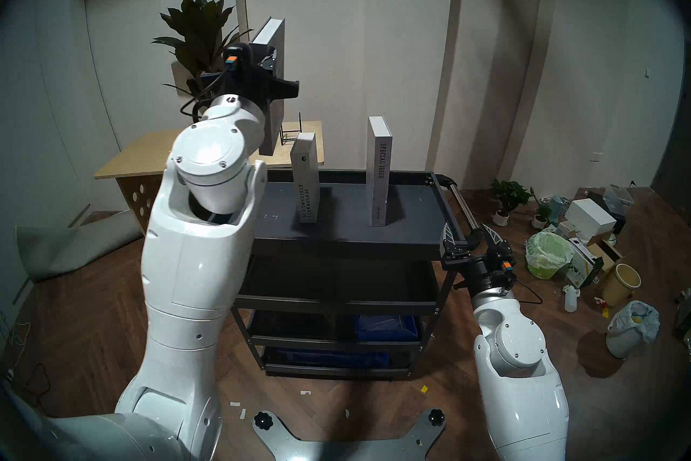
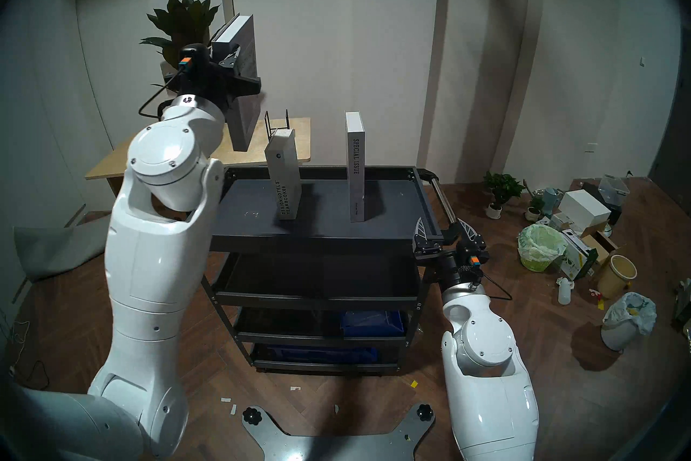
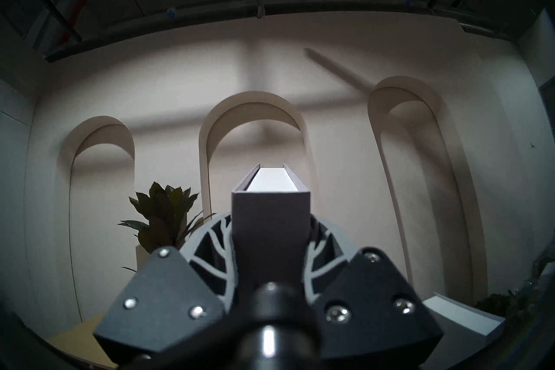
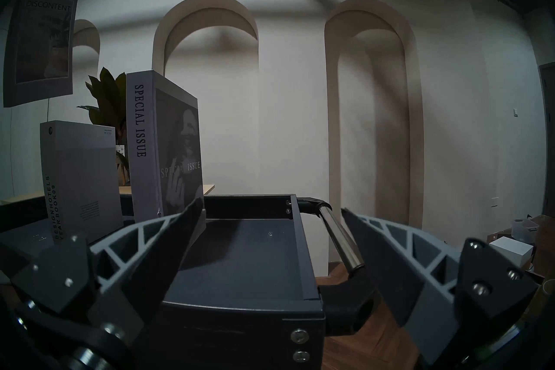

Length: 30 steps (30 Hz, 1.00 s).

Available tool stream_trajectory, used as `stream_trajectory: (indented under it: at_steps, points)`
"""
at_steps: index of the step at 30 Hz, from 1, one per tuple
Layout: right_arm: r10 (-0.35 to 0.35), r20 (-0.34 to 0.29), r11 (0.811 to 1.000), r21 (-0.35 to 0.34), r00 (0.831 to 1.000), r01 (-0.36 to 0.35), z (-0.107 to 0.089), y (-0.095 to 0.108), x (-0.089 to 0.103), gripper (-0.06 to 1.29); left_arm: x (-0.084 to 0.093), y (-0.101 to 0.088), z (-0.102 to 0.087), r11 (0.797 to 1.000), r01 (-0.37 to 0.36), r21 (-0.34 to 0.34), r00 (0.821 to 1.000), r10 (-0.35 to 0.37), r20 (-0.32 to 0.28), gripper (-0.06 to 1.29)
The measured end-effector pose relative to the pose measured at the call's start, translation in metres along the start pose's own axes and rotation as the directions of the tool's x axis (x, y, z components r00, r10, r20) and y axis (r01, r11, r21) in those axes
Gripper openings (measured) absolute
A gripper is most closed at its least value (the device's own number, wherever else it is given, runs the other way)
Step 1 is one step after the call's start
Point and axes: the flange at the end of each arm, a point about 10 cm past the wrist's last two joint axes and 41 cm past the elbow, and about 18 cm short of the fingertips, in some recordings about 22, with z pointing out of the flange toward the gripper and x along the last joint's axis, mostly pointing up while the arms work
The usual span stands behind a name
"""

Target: Sort the books onto the shelf by size, largest to the left

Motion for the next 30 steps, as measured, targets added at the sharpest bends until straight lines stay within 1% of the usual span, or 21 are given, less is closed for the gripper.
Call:
stream_trajectory:
  at_steps: [1, 2, 3, 5, 6, 7, 8, 9, 11, 12, 15, 19, 23, 26, 30]
  points:
    - [-0.002, 0.0, 1.0, 0.001, 1.0, 0.002, 0.0, -0.002, 0.0, 1.22, -0.006, -0.005, 0.001, 1.0, 0.008, -0.012, 1.0, -0.008, 0.02, 0.28]
    - [-0.004, 0.0, 1.0, 0.003, 1.0, 0.004, 0.0, -0.005, 0.0, 1.22, -0.017, -0.011, 0.003, 1.0, 0.02, -0.024, 0.999, -0.019, 0.05, 0.28]
    - [-0.005, -0.001, 1.0, 0.003, 1.0, 0.005, 0.0, -0.007, 0.0, 1.22, -0.022, -0.015, 0.004, 0.999, 0.024, -0.027, 0.998, -0.023, 0.064, 0.28]
    - [-0.008, -0.001, 1.0, 0.005, 1.0, 0.008, 0.0, -0.011, 0.001, 1.22, -0.041, -0.025, 0.008, 0.999, 0.034, -0.027, 0.994, -0.031, 0.109, 0.28]
    - [-0.01, -0.002, 1.0, 0.006, 1.0, 0.01, 0.0, -0.014, 0.001, 1.22, -0.053, -0.032, 0.01, 0.999, 0.035, -0.021, 0.99, -0.032, 0.135, 0.28]
    - [-0.012, -0.002, 1.0, 0.005, 1.0, 0.012, 0.0, -0.016, 0.001, 1.22, -0.063, -0.036, 0.011, 0.999, 0.031, -0.014, 0.988, -0.029, 0.151, 0.28]
    - [-0.013, -0.002, 1.0, 0.005, 1.0, 0.013, -0.001, -0.017, 0.001, 1.22, -0.065, -0.037, 0.012, 0.999, 0.03, -0.012, 0.988, -0.028, 0.154, 0.28]
    - [-0.015, -0.002, 1.0, 0.005, 1.0, 0.015, -0.001, -0.019, 0.002, 1.22, -0.073, -0.041, 0.013, 1.0, 0.026, -0.004, 0.986, -0.025, 0.166, 0.28]
    - [-0.018, -0.001, 1.0, 0.003, 1.0, 0.018, -0.003, -0.022, 0.002, 1.22, -0.084, -0.046, 0.015, 1.0, 0.021, 0.006, 0.983, -0.021, 0.18, 0.28]
    - [-0.022, 0.003, 1.0, 0.001, 1.0, 0.022, -0.005, -0.025, 0.001, 1.22, -0.097, -0.051, 0.017, 1.0, 0.014, 0.018, 0.98, -0.017, 0.197, 0.28]
    - [-0.026, 0.006, 1.0, -0.003, 1.0, 0.026, -0.007, -0.029, 0.0, 1.22, -0.108, -0.056, 0.019, 1.0, 0.011, 0.029, 0.977, -0.017, 0.212, 0.28]
    - [-0.035, 0.008, 0.999, -0.018, 0.999, 0.035, -0.011, -0.034, 0.002, 1.22, -0.13, -0.063, 0.025, 0.999, 0.014, 0.044, 0.974, -0.024, 0.226, 0.28]
    - [-0.044, 0.003, 0.998, -0.036, 0.999, 0.044, -0.013, -0.038, 0.005, 1.22, -0.148, -0.065, 0.03, 0.998, 0.037, 0.044, 0.973, -0.046, 0.227, 0.28]
    - [-0.052, 0.0, 0.997, -0.049, 0.999, 0.052, -0.014, -0.04, 0.007, 1.22, -0.156, -0.062, 0.033, 0.997, 0.064, 0.037, 0.972, -0.071, 0.222, 0.28]
    - [-0.06, 0.001, 0.996, -0.059, 0.998, 0.06, -0.014, -0.042, 0.008, 1.22, -0.161, -0.06, 0.037, 0.995, 0.091, 0.031, 0.971, -0.096, 0.219, 0.28]
